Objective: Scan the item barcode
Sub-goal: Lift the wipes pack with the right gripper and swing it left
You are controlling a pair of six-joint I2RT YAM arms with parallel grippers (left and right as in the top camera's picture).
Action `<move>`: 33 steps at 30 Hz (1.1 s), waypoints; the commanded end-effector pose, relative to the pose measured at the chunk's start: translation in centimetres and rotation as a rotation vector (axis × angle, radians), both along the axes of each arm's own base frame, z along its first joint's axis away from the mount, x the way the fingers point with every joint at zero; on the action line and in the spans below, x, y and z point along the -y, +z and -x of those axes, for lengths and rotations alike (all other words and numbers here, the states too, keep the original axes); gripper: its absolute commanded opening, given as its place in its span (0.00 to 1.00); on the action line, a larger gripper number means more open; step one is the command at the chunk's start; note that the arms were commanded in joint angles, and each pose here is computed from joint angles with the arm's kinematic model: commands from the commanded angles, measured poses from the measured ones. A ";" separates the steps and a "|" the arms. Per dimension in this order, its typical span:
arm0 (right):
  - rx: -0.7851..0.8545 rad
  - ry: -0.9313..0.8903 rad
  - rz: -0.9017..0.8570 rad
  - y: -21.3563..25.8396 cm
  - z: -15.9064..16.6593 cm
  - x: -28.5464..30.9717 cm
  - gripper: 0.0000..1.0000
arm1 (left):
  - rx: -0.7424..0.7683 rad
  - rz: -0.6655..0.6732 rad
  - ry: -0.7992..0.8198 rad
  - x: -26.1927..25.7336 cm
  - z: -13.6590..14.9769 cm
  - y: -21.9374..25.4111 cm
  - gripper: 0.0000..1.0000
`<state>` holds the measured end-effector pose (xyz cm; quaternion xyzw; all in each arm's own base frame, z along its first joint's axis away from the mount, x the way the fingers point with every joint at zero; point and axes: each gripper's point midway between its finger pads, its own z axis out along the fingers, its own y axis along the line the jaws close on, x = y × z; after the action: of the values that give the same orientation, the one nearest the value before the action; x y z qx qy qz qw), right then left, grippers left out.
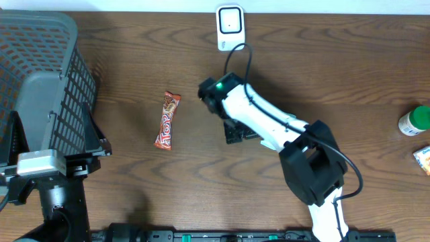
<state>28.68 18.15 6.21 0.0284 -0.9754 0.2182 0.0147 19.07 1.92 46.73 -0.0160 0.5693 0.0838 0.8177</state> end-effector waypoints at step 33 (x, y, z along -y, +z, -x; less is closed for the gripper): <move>0.127 0.213 0.423 -4.8 -0.2 5.1 0.71 | 0.042 0.006 -0.003 -0.1 1.4 0.5 0.98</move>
<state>28.91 13.69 1.99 0.1036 -0.9127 0.3917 -0.0539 18.01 1.98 47.21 -0.0181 0.5573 0.0832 0.8259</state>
